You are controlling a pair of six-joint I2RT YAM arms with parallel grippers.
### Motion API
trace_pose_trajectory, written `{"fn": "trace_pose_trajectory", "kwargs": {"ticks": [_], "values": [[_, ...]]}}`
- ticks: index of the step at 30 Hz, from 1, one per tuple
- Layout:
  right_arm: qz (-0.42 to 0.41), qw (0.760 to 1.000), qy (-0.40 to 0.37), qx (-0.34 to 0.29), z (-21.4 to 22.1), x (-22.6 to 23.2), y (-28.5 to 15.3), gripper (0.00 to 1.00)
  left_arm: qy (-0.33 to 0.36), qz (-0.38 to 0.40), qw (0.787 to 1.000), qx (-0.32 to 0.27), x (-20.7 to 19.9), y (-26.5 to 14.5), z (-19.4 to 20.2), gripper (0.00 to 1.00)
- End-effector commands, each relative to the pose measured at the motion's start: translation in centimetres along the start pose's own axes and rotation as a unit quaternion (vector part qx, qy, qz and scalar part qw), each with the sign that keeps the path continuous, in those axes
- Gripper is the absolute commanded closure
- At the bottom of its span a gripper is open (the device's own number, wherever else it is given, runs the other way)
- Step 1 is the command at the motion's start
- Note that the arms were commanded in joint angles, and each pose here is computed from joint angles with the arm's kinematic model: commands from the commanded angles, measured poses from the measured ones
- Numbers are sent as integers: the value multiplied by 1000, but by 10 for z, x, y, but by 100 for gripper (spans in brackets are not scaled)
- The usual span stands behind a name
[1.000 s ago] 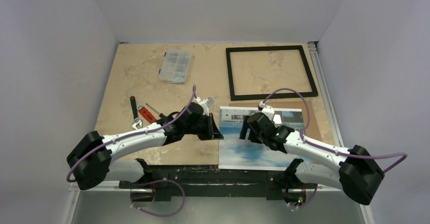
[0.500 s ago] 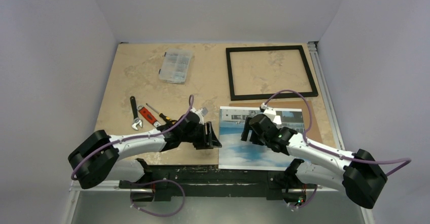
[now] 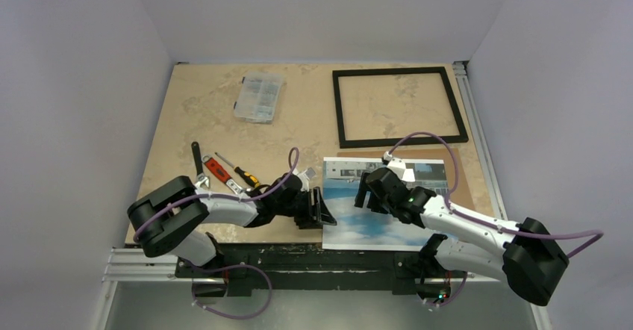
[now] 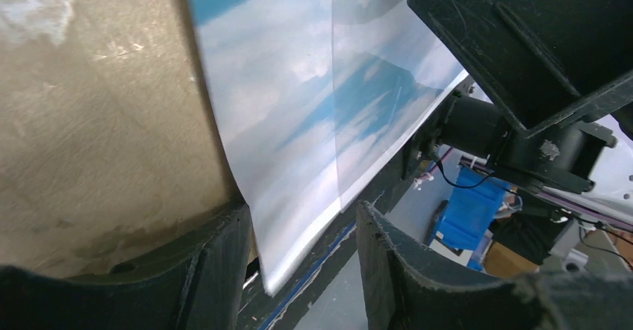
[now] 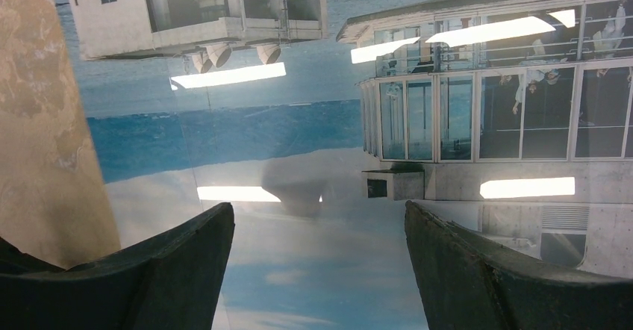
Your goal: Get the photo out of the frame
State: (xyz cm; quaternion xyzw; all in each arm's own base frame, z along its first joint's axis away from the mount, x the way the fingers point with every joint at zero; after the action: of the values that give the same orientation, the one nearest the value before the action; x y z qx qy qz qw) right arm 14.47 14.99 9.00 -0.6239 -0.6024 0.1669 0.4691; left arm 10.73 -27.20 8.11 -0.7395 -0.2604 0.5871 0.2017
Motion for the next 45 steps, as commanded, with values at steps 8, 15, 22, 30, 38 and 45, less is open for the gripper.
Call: {"fn": "trace_pose_trajectory", "kwargs": {"ticks": [8, 15, 22, 30, 38, 45], "values": [[18, 1000, -4, 16, 6, -5, 4, 18, -1, 89, 996, -30, -24, -4, -6, 50], [20, 1000, -6, 18, 6, -4, 5, 18, -29, 127, 991, -25, -28, 9, -10, 54], [21, 1000, -7, 18, 6, -5, 5, 18, -58, 137, 989, -24, -21, 24, -15, 65], [19, 1000, -7, 17, 6, -4, 5, 18, -47, 73, 995, -42, -3, 26, -22, 91], [23, 1000, -10, 9, 3, -5, 1, 17, -27, 77, 996, -36, -14, 21, -29, 100], [4, 1000, 3, 4, 0, -3, -8, 13, 3, 30, 998, -58, -30, -9, -35, 100]]}}
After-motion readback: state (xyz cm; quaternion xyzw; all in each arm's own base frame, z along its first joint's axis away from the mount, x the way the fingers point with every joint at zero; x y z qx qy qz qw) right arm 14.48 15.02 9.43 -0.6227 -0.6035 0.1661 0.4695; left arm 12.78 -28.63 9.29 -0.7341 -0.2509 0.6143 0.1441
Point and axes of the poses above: each gripper's point midway between its finger pads, its own y axis out along the fingers, its own x axis along the line the jaws close on, z = x × y, the point moved 7 cm from there along -y, back along the fingers, and after that the axes turned 8 degrees about y, right-handed, at the moved point
